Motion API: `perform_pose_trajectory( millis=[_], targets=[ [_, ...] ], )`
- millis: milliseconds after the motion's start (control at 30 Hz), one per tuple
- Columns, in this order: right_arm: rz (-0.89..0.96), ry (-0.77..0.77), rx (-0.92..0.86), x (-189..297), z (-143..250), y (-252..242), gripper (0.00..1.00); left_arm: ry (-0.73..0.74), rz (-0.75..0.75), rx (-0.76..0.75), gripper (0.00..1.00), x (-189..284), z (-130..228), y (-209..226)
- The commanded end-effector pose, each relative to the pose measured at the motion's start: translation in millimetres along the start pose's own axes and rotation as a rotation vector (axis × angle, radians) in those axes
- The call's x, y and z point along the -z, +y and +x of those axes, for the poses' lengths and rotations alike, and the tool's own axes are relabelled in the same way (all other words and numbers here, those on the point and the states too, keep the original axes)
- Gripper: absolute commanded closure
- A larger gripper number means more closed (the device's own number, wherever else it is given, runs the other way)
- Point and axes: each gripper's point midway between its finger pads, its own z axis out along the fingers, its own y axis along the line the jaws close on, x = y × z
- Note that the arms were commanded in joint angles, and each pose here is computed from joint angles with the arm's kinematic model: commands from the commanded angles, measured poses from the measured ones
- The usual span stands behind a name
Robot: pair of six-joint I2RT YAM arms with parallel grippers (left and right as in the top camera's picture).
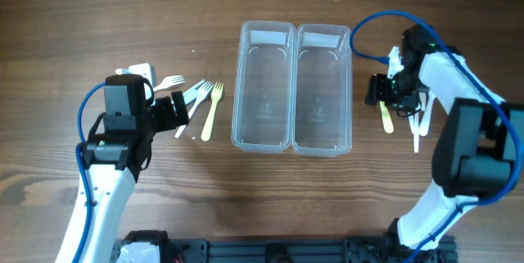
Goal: Pack container
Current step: 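Lower the right gripper and grasp the yellow spoon by its handle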
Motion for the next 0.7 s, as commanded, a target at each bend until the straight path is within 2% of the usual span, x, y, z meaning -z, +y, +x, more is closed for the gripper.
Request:
perform_pose_trajectory(
  millis=[0,300,533,667],
  targets=[
    [0.054,0.052,-0.004,-18,8,-9,0.40,-0.018,-0.005,-0.025,0.00,3,-8,-1],
    [0.108,0.074,-0.030,-21,13,-18,0.60,-0.018,-0.005,-0.025,0.00,3,-8,-1],
    [0.186,0.067,-0.049,-19,12,-31,0.61,-0.018,-0.005,-0.025,0.00,3,-8,-1],
    [0.188,0.066,-0.049,-19,12,-32,0.69,-0.018,-0.005,-0.025,0.00,3,-8,-1]
  ],
)
